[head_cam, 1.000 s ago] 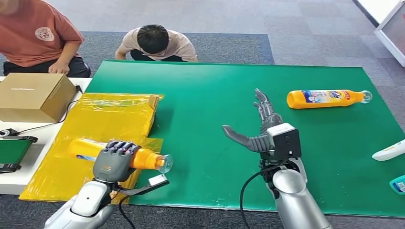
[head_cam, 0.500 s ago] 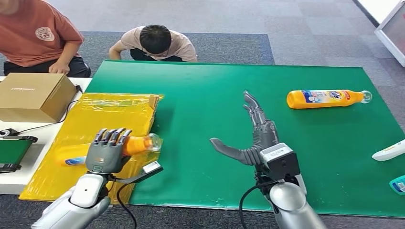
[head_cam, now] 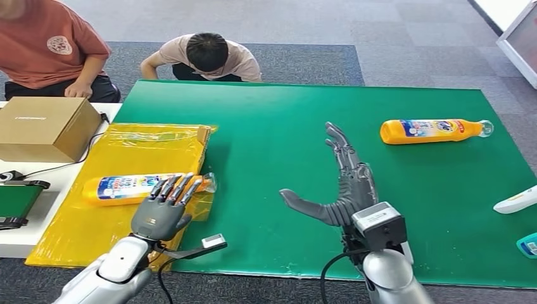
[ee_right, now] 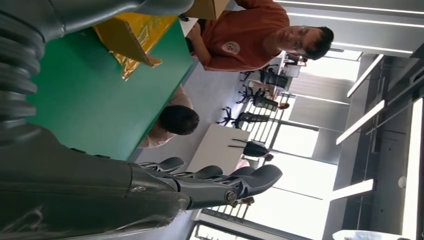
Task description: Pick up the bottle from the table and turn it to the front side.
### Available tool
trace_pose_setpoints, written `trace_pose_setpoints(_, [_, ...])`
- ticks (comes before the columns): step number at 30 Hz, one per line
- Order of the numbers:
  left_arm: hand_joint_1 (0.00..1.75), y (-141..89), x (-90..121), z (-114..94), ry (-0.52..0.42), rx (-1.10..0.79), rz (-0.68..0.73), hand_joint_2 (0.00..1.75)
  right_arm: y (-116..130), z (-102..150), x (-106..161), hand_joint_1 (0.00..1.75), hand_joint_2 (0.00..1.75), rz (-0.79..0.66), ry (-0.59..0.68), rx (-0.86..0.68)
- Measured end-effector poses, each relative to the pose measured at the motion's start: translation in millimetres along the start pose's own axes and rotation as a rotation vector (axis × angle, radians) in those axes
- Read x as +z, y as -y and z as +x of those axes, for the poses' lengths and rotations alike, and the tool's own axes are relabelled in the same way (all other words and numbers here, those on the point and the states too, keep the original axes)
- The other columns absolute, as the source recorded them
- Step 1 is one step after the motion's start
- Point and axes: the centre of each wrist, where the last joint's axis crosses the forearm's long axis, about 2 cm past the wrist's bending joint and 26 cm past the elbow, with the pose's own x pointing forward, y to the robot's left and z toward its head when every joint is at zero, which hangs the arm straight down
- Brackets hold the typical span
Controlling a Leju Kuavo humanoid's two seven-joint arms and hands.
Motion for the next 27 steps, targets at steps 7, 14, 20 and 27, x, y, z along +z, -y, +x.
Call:
trace_pose_setpoints(7, [0.0,-12,0,10,-0.026,0.137,0.058,1.75,0,1,3,0.0,1.75,-0.009,0.0,0.021])
trace_pose_setpoints(14, [0.0,-28,-3,19,-0.045,0.239,0.129,1.75,0,2,7,0.0,1.75,-0.014,-0.006,0.028])
trace_pose_setpoints(20, [0.0,-41,-2,25,-0.083,0.531,0.173,1.75,0,2,12,0.0,1.75,-0.016,-0.022,0.026])
trace_pose_setpoints(27, [0.0,-80,13,38,-0.069,1.396,0.275,1.75,1,-6,38,0.0,1.75,0.197,-0.114,-0.23])
